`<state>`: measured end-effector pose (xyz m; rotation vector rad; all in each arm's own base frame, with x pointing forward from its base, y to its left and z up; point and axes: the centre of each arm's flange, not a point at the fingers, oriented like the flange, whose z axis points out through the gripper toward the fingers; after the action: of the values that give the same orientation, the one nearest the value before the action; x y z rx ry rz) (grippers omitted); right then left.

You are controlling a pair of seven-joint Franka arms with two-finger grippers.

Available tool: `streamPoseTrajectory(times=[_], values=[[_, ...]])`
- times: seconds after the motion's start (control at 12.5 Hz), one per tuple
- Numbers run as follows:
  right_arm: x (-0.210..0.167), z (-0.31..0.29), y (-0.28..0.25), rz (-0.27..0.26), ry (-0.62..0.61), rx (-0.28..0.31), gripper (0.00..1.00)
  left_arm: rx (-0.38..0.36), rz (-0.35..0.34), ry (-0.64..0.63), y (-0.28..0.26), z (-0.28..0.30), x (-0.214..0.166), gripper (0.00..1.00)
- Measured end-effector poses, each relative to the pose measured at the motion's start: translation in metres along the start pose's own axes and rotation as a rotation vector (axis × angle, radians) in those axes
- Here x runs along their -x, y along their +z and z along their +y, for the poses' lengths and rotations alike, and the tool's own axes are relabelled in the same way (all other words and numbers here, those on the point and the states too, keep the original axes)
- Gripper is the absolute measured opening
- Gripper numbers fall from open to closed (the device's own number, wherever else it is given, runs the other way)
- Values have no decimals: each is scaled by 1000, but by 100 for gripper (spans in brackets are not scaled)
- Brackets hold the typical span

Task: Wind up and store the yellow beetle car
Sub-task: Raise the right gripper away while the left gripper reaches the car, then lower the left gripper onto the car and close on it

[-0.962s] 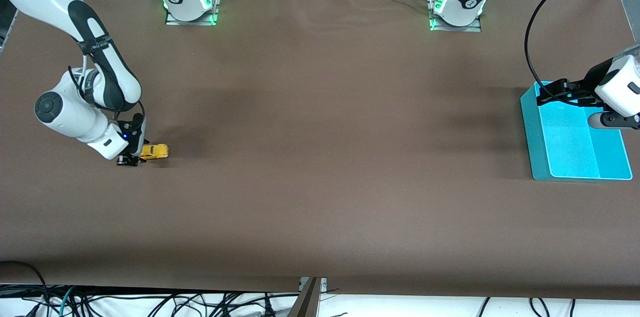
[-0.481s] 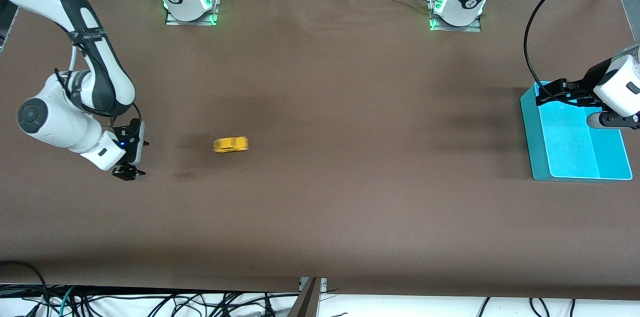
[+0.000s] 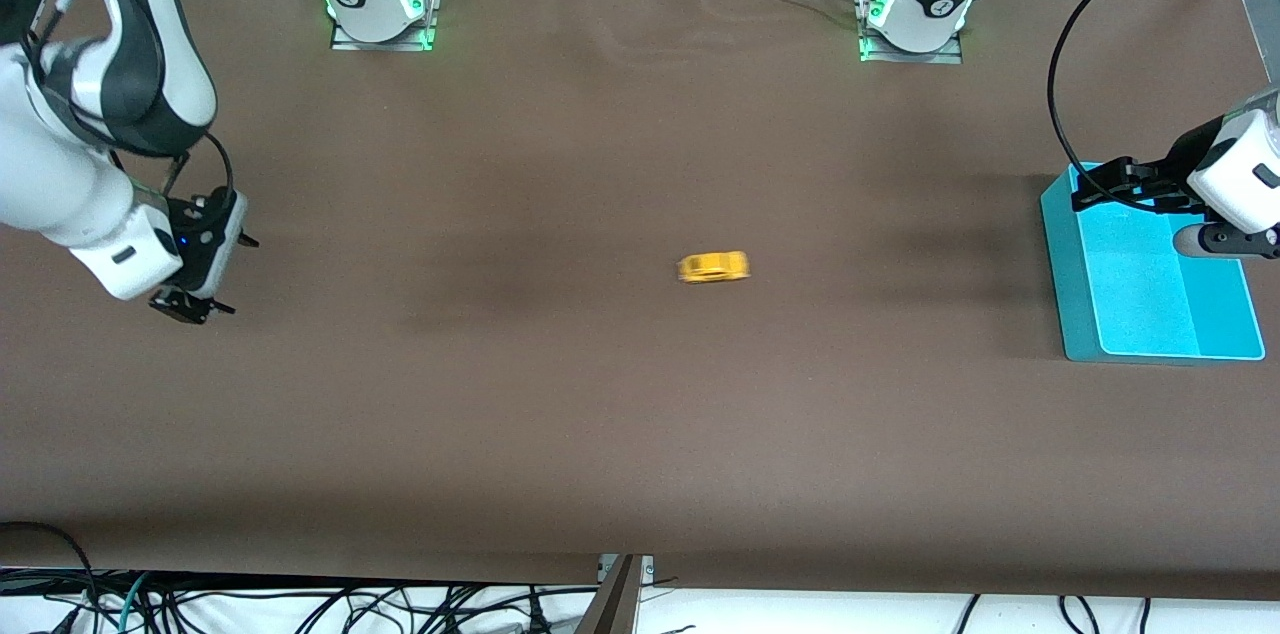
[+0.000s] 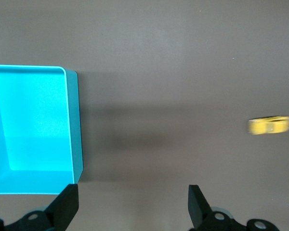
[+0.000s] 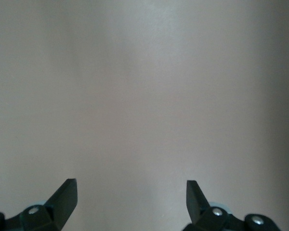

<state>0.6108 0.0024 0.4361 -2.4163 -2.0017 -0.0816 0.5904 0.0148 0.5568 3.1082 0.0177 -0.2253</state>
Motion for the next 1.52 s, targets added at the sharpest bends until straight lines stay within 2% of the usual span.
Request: streamPoseTrajectory(times=[0.48, 0.96, 1.2, 1.52], values=[[-7, -28, -58, -29, 249, -2, 100, 0, 0, 0, 0, 0, 0, 100], [-8, -42, -76, -46, 472, -9, 100, 0, -9, 22, 3, 11, 0, 100], [-12, -52, -88, -61, 655, -15, 100, 4, -48, 72, 20, 12, -7, 100], [-25, -68, -99, -84, 979, -32, 100, 27, -171, 279, 78, 8, -8, 100]])
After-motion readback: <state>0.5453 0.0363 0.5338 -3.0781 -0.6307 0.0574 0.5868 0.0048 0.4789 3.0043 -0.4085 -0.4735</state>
